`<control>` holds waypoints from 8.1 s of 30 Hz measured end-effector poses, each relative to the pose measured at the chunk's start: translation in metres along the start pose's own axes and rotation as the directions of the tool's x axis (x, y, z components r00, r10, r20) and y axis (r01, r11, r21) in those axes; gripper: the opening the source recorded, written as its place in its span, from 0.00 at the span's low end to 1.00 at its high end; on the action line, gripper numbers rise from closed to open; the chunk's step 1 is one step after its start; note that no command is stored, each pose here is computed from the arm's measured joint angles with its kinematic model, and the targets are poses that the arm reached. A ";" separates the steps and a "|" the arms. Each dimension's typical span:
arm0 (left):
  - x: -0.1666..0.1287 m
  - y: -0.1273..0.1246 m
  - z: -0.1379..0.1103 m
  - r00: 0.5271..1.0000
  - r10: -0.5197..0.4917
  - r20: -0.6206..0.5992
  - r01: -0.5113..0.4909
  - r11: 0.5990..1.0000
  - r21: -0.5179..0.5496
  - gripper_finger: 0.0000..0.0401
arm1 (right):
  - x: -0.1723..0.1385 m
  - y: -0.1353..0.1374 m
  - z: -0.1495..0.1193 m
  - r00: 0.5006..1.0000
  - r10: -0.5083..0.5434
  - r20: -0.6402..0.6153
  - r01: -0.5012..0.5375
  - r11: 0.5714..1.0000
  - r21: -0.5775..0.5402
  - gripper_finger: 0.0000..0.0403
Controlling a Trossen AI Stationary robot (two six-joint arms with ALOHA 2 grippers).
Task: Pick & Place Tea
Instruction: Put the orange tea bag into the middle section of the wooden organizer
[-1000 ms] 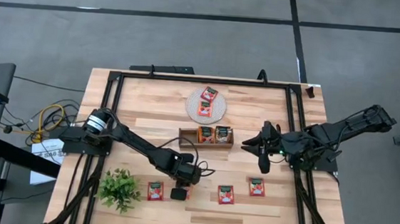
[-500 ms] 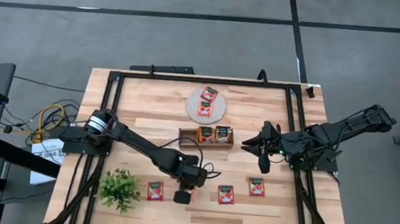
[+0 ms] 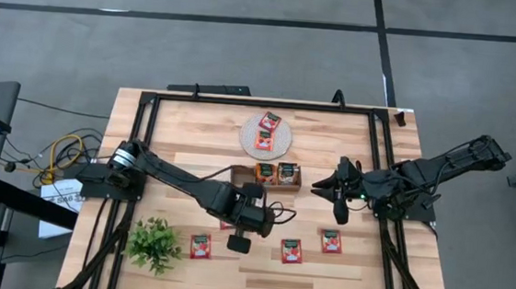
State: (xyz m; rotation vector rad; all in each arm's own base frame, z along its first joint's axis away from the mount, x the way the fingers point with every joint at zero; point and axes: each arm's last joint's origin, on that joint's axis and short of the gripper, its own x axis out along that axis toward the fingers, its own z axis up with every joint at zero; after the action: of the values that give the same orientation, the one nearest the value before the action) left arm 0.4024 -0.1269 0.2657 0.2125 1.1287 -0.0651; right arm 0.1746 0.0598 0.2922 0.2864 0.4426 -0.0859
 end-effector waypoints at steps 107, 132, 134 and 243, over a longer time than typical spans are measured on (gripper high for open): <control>0.068 0.156 -0.021 0.990 0.134 -0.041 -0.140 0.965 -0.223 0.30 | -0.030 -0.009 0.009 0.994 0.044 0.100 -0.045 0.999 0.006 0.19; -0.015 0.289 -0.040 0.995 0.097 0.015 -0.085 0.924 -0.374 0.39 | -0.030 -0.009 0.009 0.994 0.046 0.099 -0.046 0.999 0.006 0.19; -0.018 0.306 -0.050 0.997 0.050 0.050 -0.023 0.901 -0.433 0.39 | -0.030 -0.009 0.009 0.994 0.046 0.099 -0.046 0.999 0.006 0.19; 0.124 0.344 -0.100 0.973 -0.047 -0.225 -0.083 0.840 -0.536 0.01 | -0.030 -0.009 0.009 0.994 0.039 0.105 -0.041 0.999 0.017 0.19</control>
State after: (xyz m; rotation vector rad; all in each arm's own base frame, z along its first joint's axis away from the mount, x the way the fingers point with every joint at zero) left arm 0.4212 0.2368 0.1590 -0.2881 1.3311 0.3065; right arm 0.1501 0.0491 0.3112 0.3076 0.3319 -0.0660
